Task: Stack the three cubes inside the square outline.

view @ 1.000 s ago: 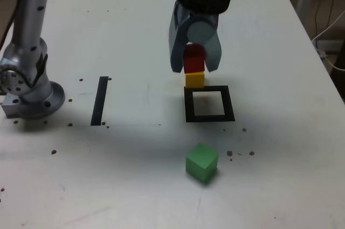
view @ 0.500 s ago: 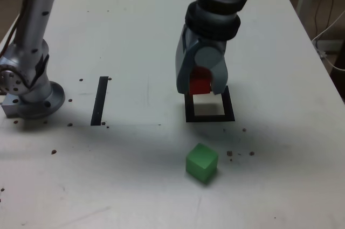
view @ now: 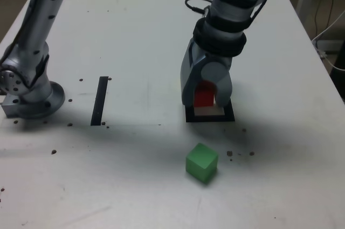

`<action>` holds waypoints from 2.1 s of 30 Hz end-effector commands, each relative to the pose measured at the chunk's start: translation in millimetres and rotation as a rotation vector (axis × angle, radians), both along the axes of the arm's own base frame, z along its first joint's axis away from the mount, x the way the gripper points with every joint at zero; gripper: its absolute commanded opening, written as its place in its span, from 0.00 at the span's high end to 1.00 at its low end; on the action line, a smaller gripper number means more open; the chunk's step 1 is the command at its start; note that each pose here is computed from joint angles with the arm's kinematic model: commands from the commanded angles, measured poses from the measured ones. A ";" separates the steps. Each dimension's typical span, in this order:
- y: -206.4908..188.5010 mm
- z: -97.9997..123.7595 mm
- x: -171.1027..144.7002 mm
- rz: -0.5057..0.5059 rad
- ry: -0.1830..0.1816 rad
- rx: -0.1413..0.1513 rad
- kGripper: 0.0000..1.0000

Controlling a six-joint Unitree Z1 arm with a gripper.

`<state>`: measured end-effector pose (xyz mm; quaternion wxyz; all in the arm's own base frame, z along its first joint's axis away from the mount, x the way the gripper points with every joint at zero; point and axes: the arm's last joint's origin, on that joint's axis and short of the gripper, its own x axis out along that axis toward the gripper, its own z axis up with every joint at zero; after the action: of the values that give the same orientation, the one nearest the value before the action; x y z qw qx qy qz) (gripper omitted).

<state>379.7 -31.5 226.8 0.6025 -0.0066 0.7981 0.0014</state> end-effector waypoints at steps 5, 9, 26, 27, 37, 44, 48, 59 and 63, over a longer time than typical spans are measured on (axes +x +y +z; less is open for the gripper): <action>0.7 -8.9 4.3 -0.001 0.008 -0.004 0.79; 3.8 -14.5 5.9 0.001 0.012 -0.006 0.79; 12.8 -23.1 10.1 -0.007 0.002 -0.014 0.11; 12.9 -22.9 10.1 -0.008 0.000 -0.014 0.09; 13.7 -13.8 0.2 -0.002 -0.011 -0.009 0.01; 16.2 14.2 -24.1 0.027 -0.048 0.032 0.01; 20.4 30.8 -40.1 0.048 -0.077 0.073 0.01; 52.7 20.1 -44.4 0.084 -0.041 0.103 0.00; 64.1 8.6 -40.0 0.074 -0.010 0.085 0.02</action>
<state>338.2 30.1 239.3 0.6093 -0.0087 0.7906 0.0598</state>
